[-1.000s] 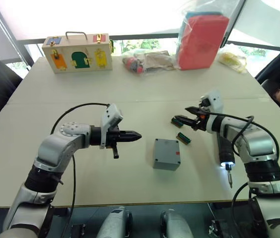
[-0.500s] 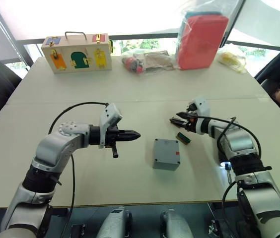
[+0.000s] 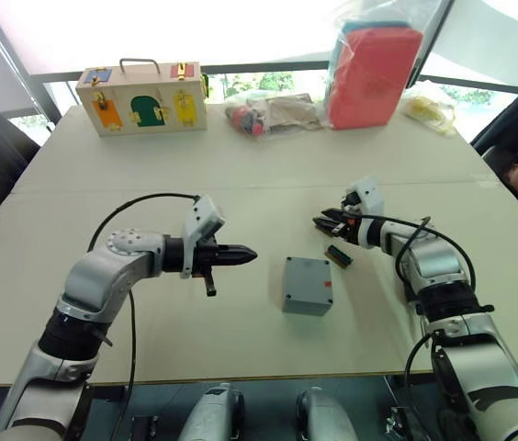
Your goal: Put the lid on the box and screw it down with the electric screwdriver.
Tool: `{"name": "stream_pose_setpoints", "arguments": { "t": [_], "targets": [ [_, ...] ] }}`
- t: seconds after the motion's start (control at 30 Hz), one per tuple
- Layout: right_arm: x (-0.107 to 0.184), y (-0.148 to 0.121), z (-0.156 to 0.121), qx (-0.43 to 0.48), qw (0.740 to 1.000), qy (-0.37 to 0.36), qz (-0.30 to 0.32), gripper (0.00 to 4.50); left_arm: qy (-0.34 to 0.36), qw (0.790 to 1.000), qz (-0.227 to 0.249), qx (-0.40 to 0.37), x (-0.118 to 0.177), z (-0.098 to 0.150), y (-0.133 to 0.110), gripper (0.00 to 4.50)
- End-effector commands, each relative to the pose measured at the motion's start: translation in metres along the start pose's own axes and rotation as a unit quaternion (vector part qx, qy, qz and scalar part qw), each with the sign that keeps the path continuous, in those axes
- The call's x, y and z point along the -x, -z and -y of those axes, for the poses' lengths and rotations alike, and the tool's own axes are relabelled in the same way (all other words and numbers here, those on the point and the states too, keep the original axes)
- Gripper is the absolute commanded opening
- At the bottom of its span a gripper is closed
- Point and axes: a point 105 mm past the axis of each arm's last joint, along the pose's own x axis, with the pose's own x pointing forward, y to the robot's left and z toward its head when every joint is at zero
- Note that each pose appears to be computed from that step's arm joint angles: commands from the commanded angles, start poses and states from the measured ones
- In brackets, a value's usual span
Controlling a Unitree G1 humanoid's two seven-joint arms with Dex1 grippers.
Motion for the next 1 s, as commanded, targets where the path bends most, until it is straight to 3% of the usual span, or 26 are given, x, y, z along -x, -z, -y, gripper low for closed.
{"name": "stream_pose_setpoints", "arguments": {
  "t": [0.03, 0.33, 0.47, 0.83, 1.0],
  "targets": [
    [0.001, -0.018, 0.004, 0.009, 1.000, 0.005, 0.027, 0.05, -0.001, 1.000, 0.006, -0.019, 0.003, 0.000, -0.006, 0.00],
    [0.004, -0.020, 0.002, 0.007, 0.999, 0.001, 0.037, 0.05, -0.001, 1.000, 0.004, -0.018, 0.003, 0.000, -0.004, 0.00],
    [0.011, -0.041, 0.008, 0.011, 0.998, 0.011, 0.068, 0.05, -0.001, 1.000, 0.006, -0.020, 0.003, 0.000, -0.004, 0.00],
    [0.038, -0.066, 0.004, 0.011, 0.994, 0.008, 0.108, 0.05, 0.003, 1.000, 0.006, -0.023, 0.002, 0.000, -0.003, 0.00],
    [0.027, -0.052, -0.004, 0.004, 0.996, -0.002, 0.086, 0.05, 0.008, 1.000, 0.008, -0.024, -0.002, -0.001, -0.003, 0.00]
  ]
}}
